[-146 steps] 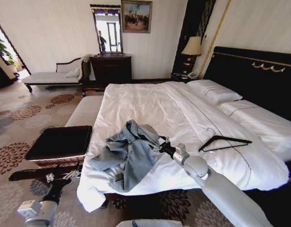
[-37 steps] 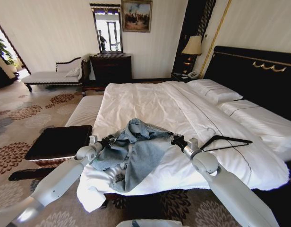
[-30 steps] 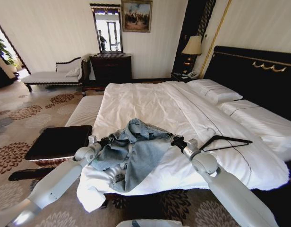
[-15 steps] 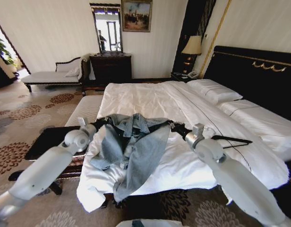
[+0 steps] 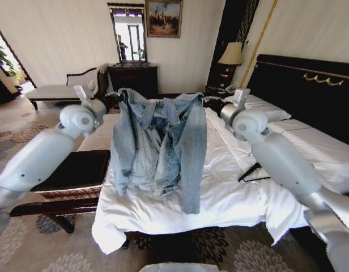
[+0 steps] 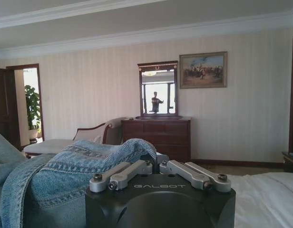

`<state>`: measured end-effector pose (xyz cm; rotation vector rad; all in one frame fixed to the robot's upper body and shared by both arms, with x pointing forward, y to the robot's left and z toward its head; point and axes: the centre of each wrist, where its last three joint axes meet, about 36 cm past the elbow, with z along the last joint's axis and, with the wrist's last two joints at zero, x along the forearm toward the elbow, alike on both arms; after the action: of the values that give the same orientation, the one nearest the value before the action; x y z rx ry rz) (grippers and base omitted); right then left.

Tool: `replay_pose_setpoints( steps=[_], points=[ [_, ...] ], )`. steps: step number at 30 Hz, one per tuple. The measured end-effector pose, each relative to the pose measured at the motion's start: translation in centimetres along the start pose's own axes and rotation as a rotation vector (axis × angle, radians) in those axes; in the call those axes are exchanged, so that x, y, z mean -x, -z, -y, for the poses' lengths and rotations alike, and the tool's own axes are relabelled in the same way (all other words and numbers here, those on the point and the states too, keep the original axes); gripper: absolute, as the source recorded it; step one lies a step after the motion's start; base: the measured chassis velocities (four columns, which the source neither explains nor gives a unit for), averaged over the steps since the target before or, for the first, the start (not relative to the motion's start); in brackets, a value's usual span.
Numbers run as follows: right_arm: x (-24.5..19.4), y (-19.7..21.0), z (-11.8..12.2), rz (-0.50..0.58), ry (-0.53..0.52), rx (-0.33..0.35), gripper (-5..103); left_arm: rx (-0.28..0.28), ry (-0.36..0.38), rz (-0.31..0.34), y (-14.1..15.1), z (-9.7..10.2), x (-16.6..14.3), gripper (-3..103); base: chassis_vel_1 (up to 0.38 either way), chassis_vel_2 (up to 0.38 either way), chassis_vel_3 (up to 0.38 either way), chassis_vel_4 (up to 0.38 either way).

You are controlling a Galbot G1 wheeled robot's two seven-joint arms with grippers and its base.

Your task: Pick up the clothes from the bed and hang them on the clothes hanger.

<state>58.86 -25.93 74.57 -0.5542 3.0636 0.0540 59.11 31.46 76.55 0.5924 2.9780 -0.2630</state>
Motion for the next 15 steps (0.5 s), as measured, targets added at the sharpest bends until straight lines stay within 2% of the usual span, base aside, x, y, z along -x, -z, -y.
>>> replay_pose_setpoints(
  steps=[3,5,7,10,15],
  points=[
    [2.6,3.2,0.9,0.022,-0.045,-0.024,2,-0.007,0.010,0.044,4.0,0.9,2.4,4,0.000,0.000,0.000,0.000],
    [2.9,3.5,1.0,0.026,-0.049,-0.028,2,-0.008,0.012,0.050,4.5,0.9,2.6,4,0.000,0.000,0.000,0.000],
    [4.8,5.9,1.1,0.052,-0.076,-0.046,2,-0.020,0.017,0.083,7.8,1.5,4.0,4,0.000,0.000,0.000,0.000],
    [6.7,7.5,1.1,0.068,-0.098,-0.064,2,-0.020,0.030,0.099,9.2,1.8,4.6,4,0.000,0.000,0.000,0.000],
    [8.0,8.6,1.1,0.072,-0.114,-0.071,2,-0.022,0.054,0.107,9.3,2.7,4.5,4,0.000,0.000,0.000,0.000]
  ],
)
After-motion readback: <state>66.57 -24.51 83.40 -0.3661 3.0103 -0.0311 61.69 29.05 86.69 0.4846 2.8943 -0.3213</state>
